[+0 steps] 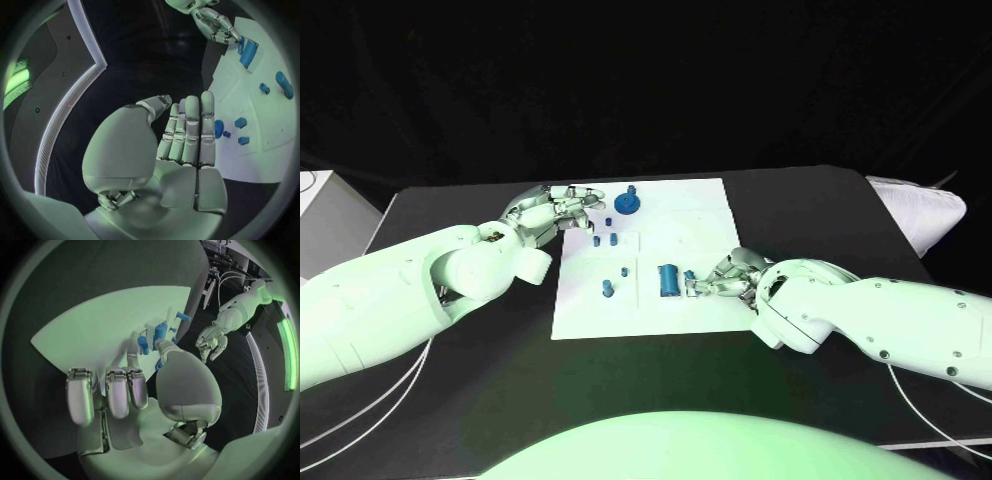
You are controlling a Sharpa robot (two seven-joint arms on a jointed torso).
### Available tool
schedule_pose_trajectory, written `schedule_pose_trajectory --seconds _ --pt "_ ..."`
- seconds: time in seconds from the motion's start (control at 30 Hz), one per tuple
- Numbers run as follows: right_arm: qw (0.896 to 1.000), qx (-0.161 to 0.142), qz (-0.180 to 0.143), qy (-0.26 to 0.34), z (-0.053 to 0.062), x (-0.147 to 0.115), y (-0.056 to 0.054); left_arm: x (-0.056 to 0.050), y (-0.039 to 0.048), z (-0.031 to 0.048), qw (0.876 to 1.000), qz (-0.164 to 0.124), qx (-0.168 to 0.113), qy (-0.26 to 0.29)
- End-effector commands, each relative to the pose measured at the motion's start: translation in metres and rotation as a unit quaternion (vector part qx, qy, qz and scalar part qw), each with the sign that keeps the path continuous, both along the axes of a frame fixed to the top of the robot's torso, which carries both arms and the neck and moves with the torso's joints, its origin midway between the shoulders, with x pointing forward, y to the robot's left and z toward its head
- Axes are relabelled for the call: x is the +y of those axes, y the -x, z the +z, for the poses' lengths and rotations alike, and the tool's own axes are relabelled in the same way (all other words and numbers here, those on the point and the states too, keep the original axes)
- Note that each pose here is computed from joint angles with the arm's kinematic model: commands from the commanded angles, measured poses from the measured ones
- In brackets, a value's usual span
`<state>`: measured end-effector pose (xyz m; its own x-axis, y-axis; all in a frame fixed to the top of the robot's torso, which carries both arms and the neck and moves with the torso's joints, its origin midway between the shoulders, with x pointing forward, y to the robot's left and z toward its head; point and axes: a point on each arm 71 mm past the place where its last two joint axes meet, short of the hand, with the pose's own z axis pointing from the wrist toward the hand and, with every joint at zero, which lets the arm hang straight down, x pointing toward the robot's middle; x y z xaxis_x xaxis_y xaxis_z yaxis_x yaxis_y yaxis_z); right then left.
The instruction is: Assemble the parts on the task board
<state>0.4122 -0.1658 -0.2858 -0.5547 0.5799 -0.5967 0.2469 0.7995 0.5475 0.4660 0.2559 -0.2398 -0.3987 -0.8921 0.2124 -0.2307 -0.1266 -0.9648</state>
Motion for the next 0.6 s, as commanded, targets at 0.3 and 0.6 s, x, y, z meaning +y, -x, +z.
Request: schedule_pose_trajectory --seconds 0.3,0.6 --pt "1.0 0.0 0.017 -0.003 0.0021 0.0043 0.0049 -0.0019 0.0002 0.0005 1.0 -0.006 0.0 0.006" --pt "1.0 -0.001 0.017 -0.005 0.003 0.0051 0.0062 -0.0019 0.0001 0.0003 1.0 -0.007 0.0 0.006"
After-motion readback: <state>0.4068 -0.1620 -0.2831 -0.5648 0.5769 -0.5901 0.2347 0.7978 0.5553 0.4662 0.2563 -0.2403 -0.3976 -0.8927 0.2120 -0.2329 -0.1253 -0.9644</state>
